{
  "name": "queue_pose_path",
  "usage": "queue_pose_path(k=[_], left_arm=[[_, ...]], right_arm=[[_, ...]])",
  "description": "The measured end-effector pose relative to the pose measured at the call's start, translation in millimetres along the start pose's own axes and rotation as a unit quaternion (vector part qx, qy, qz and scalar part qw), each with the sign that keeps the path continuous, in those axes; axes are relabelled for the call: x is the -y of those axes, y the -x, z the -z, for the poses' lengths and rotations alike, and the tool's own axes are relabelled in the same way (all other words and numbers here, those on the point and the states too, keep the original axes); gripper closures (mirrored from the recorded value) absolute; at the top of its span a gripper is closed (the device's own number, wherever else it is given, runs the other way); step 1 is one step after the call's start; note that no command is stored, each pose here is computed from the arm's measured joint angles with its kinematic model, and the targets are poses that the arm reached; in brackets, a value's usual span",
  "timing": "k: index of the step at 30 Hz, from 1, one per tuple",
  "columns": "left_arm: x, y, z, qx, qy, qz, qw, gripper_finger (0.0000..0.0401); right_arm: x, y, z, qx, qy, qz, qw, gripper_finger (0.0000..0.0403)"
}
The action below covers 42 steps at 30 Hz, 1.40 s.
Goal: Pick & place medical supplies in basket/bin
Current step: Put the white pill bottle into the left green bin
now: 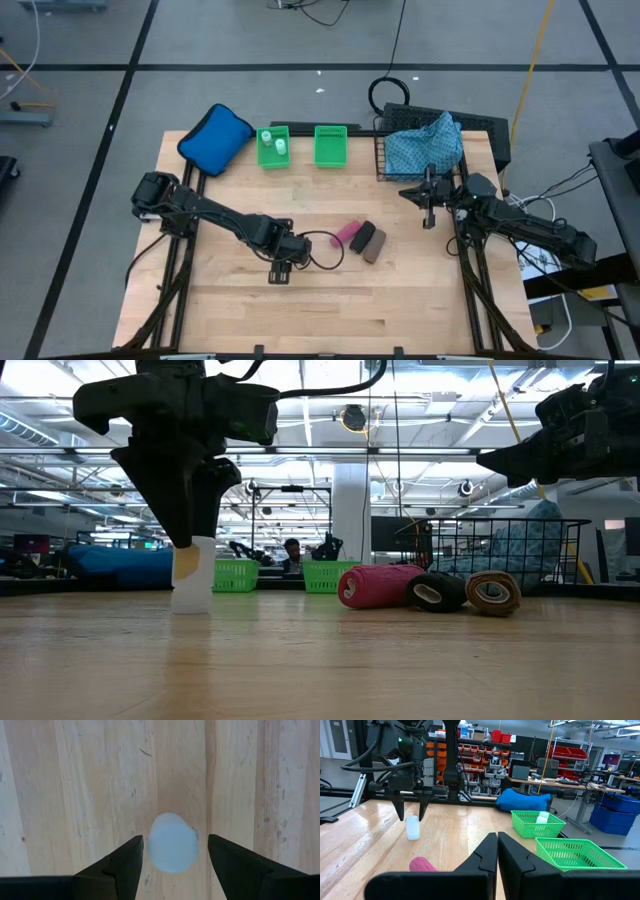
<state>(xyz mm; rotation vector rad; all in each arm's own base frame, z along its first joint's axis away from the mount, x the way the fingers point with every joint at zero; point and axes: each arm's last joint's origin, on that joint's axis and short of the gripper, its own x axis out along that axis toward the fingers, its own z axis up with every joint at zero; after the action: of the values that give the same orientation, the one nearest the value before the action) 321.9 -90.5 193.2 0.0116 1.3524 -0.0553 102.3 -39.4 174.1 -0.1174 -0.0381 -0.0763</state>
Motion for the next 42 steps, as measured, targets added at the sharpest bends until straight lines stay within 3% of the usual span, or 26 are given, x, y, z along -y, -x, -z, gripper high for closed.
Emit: queue_pose_path(k=[33, 42], left_arm=[[-1, -1, 0, 0.001, 0.008, -0.012, 1.000, 0.0171], [0, -14, 0, -0.021, 0.004, -0.005, 1.000, 0.0171]], right_arm=[[0, 0, 0, 0.000, 0.000, 0.000, 1.000, 0.0399], [0, 0, 0, 0.000, 0.000, 0.000, 1.000, 0.0399]])
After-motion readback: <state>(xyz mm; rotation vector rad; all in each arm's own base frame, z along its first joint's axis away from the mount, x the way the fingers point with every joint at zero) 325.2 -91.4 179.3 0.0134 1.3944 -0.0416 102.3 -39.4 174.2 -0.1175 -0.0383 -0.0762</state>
